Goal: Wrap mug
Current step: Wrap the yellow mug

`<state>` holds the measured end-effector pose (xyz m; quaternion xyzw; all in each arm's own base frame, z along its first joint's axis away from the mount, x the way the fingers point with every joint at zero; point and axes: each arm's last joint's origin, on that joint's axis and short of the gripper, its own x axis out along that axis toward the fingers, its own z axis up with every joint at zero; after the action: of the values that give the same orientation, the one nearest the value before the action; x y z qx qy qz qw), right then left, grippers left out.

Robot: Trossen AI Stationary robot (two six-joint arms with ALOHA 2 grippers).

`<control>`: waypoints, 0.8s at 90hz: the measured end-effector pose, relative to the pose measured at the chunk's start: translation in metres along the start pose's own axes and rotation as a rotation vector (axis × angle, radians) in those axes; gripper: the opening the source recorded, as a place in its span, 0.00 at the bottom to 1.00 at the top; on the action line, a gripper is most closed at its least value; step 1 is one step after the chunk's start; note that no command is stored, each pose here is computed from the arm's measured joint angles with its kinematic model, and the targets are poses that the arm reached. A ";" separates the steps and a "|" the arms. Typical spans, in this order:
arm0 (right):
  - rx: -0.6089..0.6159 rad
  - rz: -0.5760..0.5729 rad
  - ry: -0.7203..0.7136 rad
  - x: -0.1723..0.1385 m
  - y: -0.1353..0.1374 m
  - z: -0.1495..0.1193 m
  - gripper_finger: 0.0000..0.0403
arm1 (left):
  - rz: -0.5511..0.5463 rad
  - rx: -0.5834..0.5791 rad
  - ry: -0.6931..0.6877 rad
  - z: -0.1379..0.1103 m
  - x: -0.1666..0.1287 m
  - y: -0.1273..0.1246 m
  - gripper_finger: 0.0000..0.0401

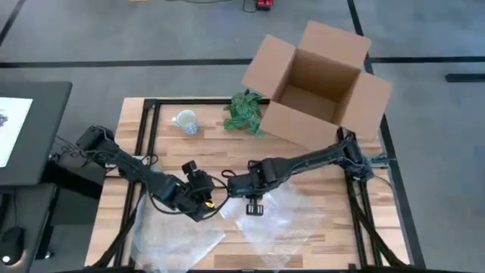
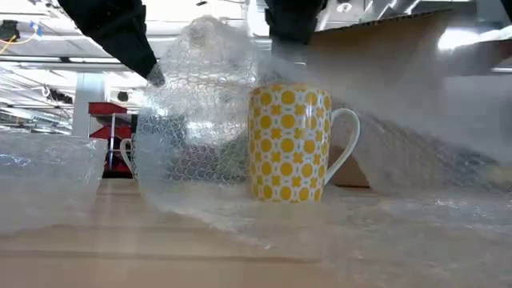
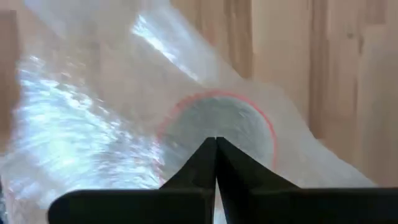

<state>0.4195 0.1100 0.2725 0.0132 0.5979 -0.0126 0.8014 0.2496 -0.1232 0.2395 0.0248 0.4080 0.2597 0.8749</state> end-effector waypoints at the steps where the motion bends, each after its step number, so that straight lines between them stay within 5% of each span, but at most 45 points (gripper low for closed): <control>1: -0.001 -0.001 0.003 0.002 0.001 0.000 0.00 | 0.000 0.000 0.000 0.000 0.000 0.000 0.43; 31: 0.018 -0.054 0.180 0.068 -0.007 0.001 0.00 | -0.001 -0.002 0.001 0.000 0.000 0.000 0.43; 72: -0.030 -0.040 0.191 0.097 -0.011 -0.002 0.00 | -0.015 0.020 -0.002 -0.004 -0.005 -0.004 0.43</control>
<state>0.4450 0.0989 0.1794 -0.0095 0.6718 -0.0184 0.7405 0.2455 -0.1298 0.2392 0.0310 0.4098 0.2490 0.8770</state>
